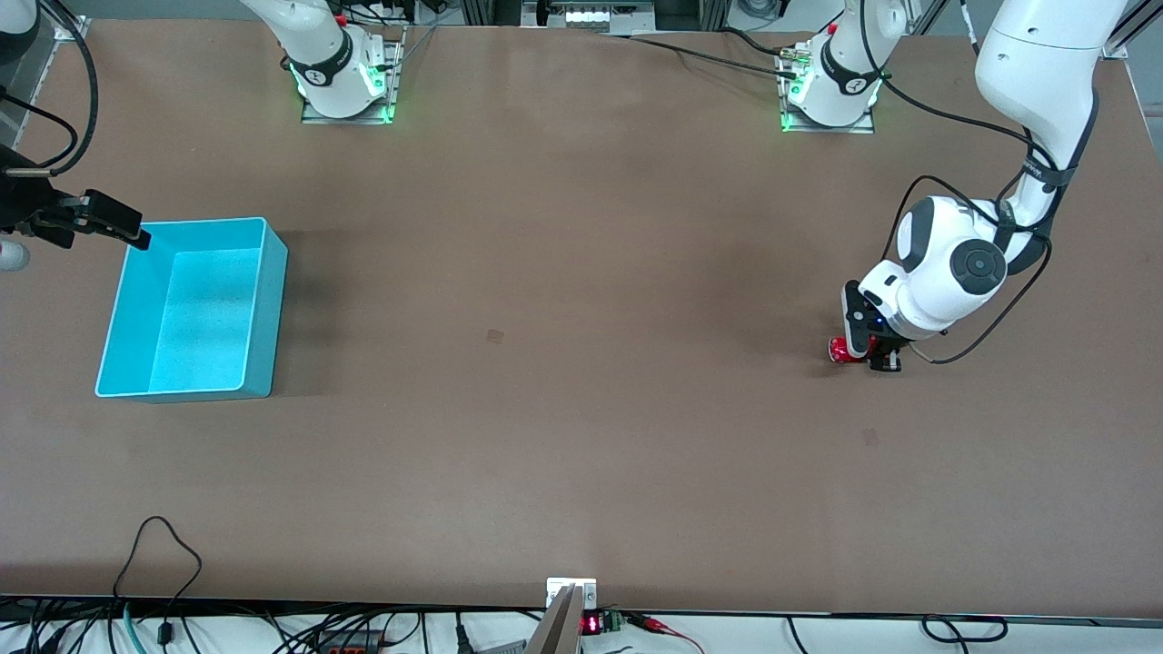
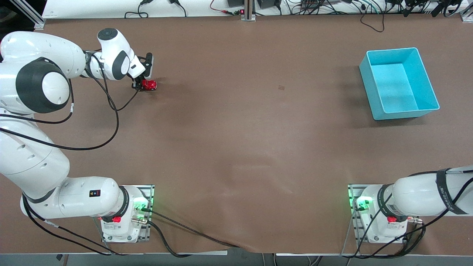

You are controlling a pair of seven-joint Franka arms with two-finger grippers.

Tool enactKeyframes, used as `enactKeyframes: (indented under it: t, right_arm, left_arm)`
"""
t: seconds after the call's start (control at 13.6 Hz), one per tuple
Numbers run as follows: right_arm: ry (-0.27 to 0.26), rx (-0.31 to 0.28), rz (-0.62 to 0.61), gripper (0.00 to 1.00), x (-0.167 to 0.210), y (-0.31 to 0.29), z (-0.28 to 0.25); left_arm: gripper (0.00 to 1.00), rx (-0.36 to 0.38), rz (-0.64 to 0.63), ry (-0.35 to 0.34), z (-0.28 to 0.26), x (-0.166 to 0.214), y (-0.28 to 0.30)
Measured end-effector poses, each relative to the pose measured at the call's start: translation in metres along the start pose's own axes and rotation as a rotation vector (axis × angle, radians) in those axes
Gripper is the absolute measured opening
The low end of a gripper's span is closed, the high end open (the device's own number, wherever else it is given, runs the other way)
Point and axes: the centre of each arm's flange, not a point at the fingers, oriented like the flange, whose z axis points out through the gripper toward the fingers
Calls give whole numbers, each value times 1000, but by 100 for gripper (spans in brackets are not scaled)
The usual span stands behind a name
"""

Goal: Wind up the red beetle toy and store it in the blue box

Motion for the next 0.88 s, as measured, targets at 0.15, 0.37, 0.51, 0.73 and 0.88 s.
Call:
enactKeyframes:
  t: [0.15, 0.37, 0.51, 0.73, 0.88]
  right_arm:
    - [0, 0, 2, 100, 0, 1, 0]
    - [-1, 0, 2, 100, 0, 1, 0]
    - [-1, 0, 2, 100, 0, 1, 0]
    - [-1, 0, 2, 100, 0, 1, 0]
    - [-1, 0, 2, 100, 0, 1, 0]
  left_arm:
    - [44, -2, 3, -3, 0, -8, 0]
    - [44, -7, 11, -23, 2, -43, -2]
    - [44, -8, 23, -26, 2, -69, -2]
    - [44, -5, 36, -28, 3, -105, -2]
    - [44, -1, 35, -29, 4, -136, -2]
